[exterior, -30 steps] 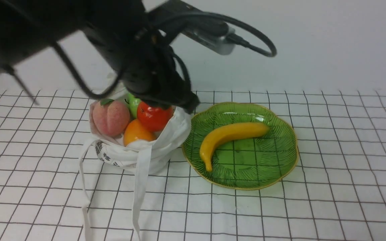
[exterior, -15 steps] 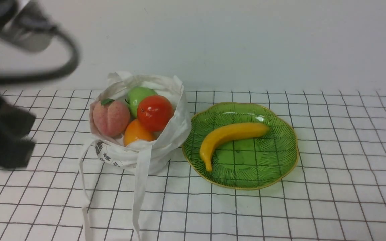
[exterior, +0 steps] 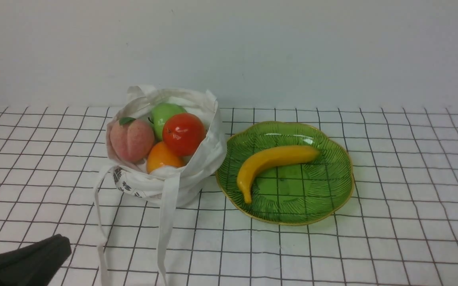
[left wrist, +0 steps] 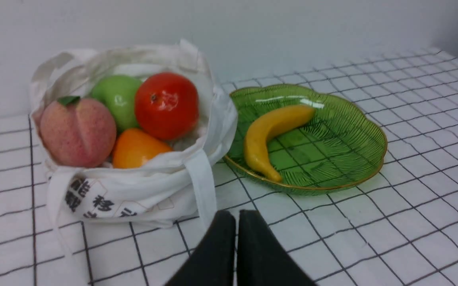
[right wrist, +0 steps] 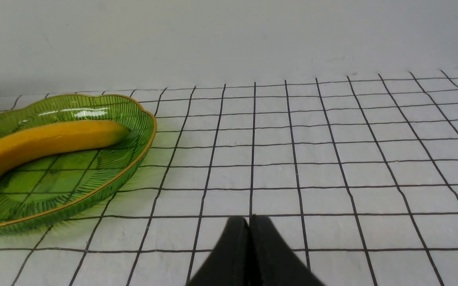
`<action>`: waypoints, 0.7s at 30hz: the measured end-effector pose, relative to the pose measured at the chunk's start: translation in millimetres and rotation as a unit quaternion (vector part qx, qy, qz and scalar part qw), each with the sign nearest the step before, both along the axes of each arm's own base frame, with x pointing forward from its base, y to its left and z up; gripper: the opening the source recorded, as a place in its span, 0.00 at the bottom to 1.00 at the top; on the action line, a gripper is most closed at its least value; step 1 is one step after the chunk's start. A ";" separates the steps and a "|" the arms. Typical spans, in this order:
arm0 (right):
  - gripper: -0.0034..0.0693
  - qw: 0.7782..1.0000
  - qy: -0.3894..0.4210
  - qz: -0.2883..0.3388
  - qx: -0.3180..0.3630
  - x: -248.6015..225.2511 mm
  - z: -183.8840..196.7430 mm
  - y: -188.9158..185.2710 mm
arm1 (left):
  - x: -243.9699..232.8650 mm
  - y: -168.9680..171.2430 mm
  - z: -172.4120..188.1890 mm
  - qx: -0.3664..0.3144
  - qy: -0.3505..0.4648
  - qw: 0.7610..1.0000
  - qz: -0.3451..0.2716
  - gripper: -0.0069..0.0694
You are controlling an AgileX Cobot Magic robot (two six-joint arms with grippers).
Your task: Take the fruit out of the bag on the white checkered tablecloth and place them on the plate.
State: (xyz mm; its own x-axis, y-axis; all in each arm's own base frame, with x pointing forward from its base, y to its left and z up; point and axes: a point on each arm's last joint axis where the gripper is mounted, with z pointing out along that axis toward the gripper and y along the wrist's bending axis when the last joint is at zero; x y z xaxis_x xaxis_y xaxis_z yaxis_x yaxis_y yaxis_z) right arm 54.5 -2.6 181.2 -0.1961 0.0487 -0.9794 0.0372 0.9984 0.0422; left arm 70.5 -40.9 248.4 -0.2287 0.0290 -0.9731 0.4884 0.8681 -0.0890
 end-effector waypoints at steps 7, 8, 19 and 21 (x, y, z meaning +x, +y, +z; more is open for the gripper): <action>0.03 1.000 0.000 0.000 0.000 0.0 0.0 0.0 | -1.3 0.1 -29.7 0.021 0.022 1.000 -0.005 0.08; 0.03 1.000 0.000 0.000 0.000 0.0 0.0 0.0 | -1.4 0.2 -31.7 0.023 0.025 0.999 -0.005 0.08; 0.03 1.000 0.000 0.000 0.000 0.0 0.0 0.0 | -1.8 3.7 -43.6 0.042 0.028 0.999 0.008 0.08; 0.03 1.000 0.000 0.000 0.000 0.0 0.0 0.0 | -2.2 6.9 -48.0 0.038 0.028 0.998 0.028 0.08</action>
State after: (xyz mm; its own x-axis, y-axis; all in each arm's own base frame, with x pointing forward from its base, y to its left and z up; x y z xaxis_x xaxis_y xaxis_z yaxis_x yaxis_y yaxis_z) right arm 54.5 -2.6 181.2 -0.1961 0.0487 -0.9794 0.0372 0.9984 0.0422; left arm 68.3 -34.0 200.4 -0.2869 0.0881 -0.9539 0.4352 0.8991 -0.0478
